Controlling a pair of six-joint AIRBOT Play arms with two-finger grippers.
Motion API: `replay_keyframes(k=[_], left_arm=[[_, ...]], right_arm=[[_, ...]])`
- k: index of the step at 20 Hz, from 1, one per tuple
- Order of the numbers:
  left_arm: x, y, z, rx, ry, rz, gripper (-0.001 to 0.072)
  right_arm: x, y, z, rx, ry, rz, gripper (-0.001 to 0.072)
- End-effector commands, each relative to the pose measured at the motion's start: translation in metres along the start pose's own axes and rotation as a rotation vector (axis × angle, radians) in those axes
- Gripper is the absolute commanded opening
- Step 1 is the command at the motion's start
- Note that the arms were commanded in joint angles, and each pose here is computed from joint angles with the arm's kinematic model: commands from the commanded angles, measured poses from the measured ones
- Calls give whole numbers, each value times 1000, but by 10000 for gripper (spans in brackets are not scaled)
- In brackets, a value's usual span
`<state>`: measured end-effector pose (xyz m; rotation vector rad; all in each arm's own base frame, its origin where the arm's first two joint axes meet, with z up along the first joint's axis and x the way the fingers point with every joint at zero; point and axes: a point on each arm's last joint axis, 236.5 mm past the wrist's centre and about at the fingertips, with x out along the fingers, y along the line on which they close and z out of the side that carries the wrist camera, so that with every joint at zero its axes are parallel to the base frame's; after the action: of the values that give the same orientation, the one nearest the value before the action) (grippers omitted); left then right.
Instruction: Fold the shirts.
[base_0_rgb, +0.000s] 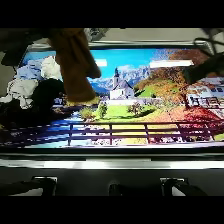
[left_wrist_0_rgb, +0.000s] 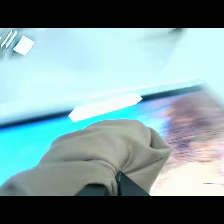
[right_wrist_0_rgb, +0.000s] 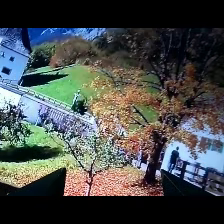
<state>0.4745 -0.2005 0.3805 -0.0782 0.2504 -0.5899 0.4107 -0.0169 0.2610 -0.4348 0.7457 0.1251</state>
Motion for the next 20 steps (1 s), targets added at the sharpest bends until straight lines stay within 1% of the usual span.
replay_keyframes(k=[1, 3, 5, 8, 9, 10, 11, 12, 13, 14, 15, 16, 18, 19, 20], left_arm=[[-54, -95, 18, 68, -28, -160, 29], [-42, -125, -33, 67, 140, -244, 29], [-20, -138, -107, 51, 348, -293, 29], [21, -132, -223, 15, 609, -303, 28], [35, -127, -258, -18, 688, -299, 29], [50, -127, -288, -95, 757, -305, 29], [65, -132, -308, -198, 803, -327, 89], [77, -138, -318, -285, 825, -353, 389], [85, -137, -319, -358, 838, -357, 604], [88, -129, -314, -392, 839, -351, 616], [87, -115, -306, -377, 831, -337, 616], [79, -94, -303, -339, 844, -305, 616], [42, -34, -319, -239, 982, -167, 616], [18, -13, -329, -206, 1073, -129, 616], [-4, -4, -339, -211, 1145, -129, 616]], right_arm=[[-91, -16, 0, -14, -110, -116, 661], [-119, -12, -11, -10, -118, -121, 661], [-125, -2, -31, -6, -50, -87, 661], [-106, 20, -68, -4, 146, 24, 652], [-92, 25, -78, -4, 208, 54, 612], [-75, 28, -83, -7, 252, 77, 612], [-54, 32, -87, -11, 287, 100, 612], [-30, 37, -88, -29, 308, 129, 614], [-7, 44, -88, -48, 321, 168, 632], [16, 54, -90, -61, 339, 216, 673], [38, 68, -94, -69, 369, 285, 689], [56, 84, -98, -74, 396, 363, 688], [87, 130, -102, -65, 421, 583, 686], [97, 153, -102, -44, 426, 693, 686], [106, 176, -105, -22, 434, 803, 687]])
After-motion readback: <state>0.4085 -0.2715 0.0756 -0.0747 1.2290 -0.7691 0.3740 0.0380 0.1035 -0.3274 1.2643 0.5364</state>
